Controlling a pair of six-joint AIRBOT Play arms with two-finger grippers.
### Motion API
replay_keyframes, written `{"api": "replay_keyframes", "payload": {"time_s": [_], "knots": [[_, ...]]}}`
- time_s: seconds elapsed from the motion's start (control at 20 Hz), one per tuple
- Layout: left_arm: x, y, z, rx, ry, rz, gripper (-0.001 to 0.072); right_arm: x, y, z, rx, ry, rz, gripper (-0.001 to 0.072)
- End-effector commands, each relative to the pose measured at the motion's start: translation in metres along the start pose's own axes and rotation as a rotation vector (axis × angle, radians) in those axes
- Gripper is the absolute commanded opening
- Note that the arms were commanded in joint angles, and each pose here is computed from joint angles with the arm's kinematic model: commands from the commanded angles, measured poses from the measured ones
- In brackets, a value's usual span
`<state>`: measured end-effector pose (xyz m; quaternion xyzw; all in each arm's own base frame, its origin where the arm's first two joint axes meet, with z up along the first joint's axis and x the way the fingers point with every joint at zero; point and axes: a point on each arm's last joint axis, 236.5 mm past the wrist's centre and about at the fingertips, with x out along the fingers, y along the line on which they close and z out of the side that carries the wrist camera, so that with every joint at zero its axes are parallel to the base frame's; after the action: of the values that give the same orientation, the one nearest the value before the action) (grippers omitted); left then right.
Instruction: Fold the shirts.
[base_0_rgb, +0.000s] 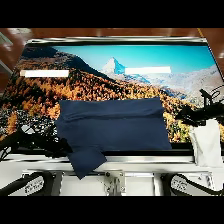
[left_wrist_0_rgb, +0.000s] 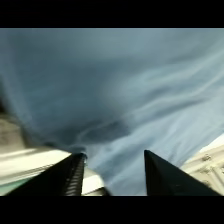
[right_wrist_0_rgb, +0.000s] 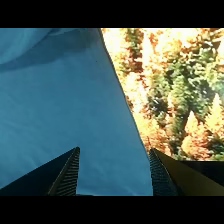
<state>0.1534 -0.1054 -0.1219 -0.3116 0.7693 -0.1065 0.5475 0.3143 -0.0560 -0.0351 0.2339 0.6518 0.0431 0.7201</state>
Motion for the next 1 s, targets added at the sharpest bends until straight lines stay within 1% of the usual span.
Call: {"api": "replay_keyframes", "payload": {"time_s": [0.0, 0.05, 0.1, 0.15, 0.2, 0.25, 0.35, 0.45, 0.6, 0.8, 0.9, 0.95], "knots": [[0.013, -0.007, 0.006, 0.009, -0.001, -0.018, 0.0251, 0.000, -0.001, 0.000, 0.017, 0.000, -0.004, 0.0561], [0.013, -0.008, 0.002, 0.021, 0.019, -0.021, 0.0130, 0.000, -0.005, -0.005, 0.022, 0.019, -0.021, 0.0562], [0.013, -0.010, -0.003, 0.049, 0.041, -0.027, 0.0054, 0.000, -0.016, -0.018, 0.008, 0.073, -0.067, 0.0618], [0.012, -0.011, -0.008, 0.079, 0.059, -0.033, 0.0040, -0.003, -0.036, -0.035, -0.007, 0.146, -0.148, 0.0674], [0.011, -0.012, -0.010, 0.094, 0.064, -0.036, 0.0040, -0.005, -0.049, -0.052, -0.002, 0.213, -0.189, 0.0674], [0.011, -0.012, -0.010, 0.101, 0.063, -0.037, 0.0039, 0.000, -0.048, -0.067, 0.035, 0.250, -0.153, 0.0674], [0.008, -0.014, -0.010, 0.110, 0.054, -0.038, 0.0040, 0.022, -0.028, -0.091, 0.104, 0.295, -0.005, 0.0674], [0.004, -0.017, -0.009, 0.126, 0.030, -0.038, 0.0039, 0.041, -0.031, -0.116, 0.095, 0.347, 0.002, 0.0674], [-0.004, -0.023, -0.007, 0.160, -0.011, -0.040, 0.0040, 0.061, -0.036, -0.120, 0.137, 0.312, -0.006, 0.0673], [-0.012, -0.029, -0.009, 0.184, -0.041, -0.044, 0.0039, 0.075, -0.028, -0.115, 0.183, 0.256, 0.033, 0.0672], [-0.014, -0.031, -0.006, 0.191, -0.052, -0.043, 0.0039, 0.082, -0.023, -0.117, 0.160, 0.262, 0.021, 0.0546], [-0.015, -0.031, -0.004, 0.195, -0.061, -0.039, 0.0040, 0.087, -0.019, -0.120, 0.141, 0.271, 0.016, 0.0545]]}}
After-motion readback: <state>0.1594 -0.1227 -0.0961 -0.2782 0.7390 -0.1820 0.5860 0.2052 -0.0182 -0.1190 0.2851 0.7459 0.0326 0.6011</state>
